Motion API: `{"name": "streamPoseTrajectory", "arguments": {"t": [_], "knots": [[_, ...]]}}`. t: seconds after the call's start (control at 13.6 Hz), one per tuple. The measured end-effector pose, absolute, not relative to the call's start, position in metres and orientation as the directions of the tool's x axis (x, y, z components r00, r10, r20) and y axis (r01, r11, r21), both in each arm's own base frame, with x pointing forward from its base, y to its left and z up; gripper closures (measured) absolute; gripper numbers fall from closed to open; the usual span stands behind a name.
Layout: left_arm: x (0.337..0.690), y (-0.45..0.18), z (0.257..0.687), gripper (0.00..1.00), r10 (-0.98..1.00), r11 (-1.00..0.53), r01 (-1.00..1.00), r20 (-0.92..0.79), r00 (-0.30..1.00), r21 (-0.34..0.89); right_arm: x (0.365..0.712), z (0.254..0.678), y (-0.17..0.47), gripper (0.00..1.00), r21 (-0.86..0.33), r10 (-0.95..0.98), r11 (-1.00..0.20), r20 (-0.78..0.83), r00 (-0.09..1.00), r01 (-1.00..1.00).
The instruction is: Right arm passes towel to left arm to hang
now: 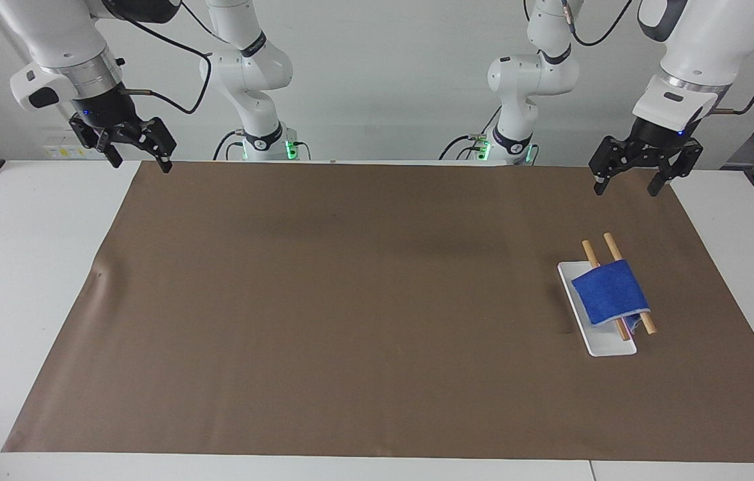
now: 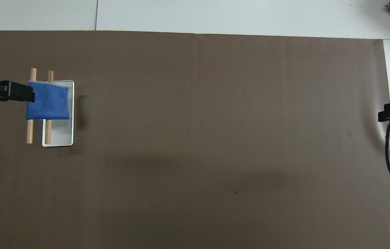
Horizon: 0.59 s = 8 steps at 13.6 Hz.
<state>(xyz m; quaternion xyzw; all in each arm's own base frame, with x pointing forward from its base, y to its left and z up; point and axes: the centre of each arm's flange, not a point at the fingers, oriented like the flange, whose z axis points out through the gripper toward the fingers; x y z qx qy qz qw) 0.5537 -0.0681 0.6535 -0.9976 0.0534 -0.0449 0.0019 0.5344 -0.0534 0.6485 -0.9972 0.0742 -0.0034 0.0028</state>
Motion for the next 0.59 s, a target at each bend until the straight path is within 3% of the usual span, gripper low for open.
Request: {"name": "streamPoseTrajectory", "arguments": {"t": [0.59], "knots": [[0.5436, -0.0669, 0.6531, 0.00, -0.148, -0.989, -0.147, 0.059, 0.987, -0.013, 0.5344, 0.6485, -0.0534, 0.00, -0.006, -0.148, -0.989, 0.006, 0.989, -0.148]]}}
